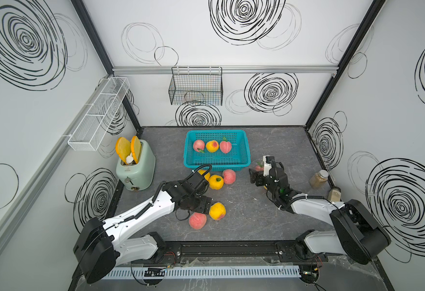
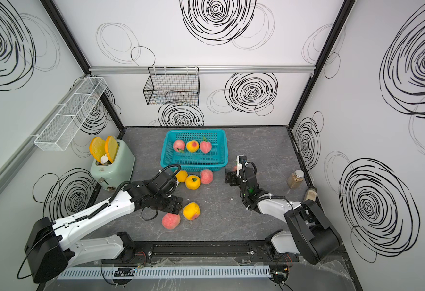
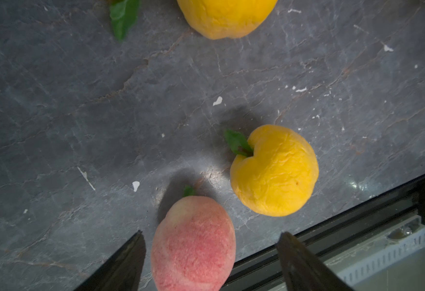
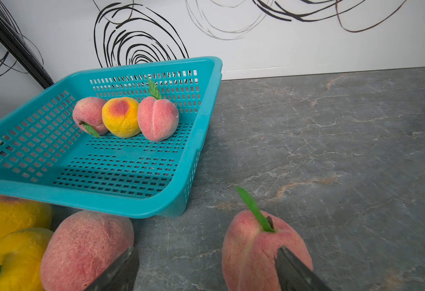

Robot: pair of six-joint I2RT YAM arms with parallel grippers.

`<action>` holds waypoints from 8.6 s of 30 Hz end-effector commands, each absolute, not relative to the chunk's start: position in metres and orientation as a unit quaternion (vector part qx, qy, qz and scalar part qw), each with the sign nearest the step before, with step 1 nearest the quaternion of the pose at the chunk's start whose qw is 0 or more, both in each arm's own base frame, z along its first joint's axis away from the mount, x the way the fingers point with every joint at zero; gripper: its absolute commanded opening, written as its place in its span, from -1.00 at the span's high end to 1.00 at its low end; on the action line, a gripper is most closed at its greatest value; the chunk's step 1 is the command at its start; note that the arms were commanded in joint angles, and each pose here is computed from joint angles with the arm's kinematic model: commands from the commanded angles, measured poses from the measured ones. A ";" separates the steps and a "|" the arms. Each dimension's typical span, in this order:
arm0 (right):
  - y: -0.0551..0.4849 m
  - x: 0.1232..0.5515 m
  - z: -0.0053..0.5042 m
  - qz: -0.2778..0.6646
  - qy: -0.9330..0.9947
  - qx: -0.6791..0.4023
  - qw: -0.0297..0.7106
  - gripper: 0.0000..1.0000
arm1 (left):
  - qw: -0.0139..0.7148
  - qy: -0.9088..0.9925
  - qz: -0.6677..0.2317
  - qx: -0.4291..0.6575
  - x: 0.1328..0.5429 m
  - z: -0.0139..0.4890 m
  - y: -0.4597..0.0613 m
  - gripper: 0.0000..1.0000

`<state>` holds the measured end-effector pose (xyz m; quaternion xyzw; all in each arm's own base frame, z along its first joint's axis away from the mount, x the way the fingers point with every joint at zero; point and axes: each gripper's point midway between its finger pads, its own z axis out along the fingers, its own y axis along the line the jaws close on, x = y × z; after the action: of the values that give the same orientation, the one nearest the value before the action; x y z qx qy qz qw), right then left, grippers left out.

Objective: Put the peaches into the basket
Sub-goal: Pick up the peach from the center of the board, then place the peach in the basket.

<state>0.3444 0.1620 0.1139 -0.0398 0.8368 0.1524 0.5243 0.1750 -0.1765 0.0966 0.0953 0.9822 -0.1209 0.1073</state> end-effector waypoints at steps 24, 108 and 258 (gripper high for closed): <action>0.161 0.344 0.119 0.153 0.834 -0.029 0.529 -0.77 | 0.024 0.994 -0.059 0.094 0.125 0.057 -0.158 -0.73; 0.162 0.344 0.118 0.156 0.835 -0.030 0.527 -0.76 | 0.163 0.976 -0.139 0.038 0.158 0.108 -0.159 -0.17; 0.167 0.337 0.132 0.186 0.822 -0.027 0.538 -0.77 | 0.301 0.927 -0.223 0.035 0.525 0.083 -0.360 -0.68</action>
<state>0.3395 0.1643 0.1268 -0.0279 0.8268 0.1765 0.5333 0.5188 -0.3535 0.0717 0.0343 0.9336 -0.2129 0.2862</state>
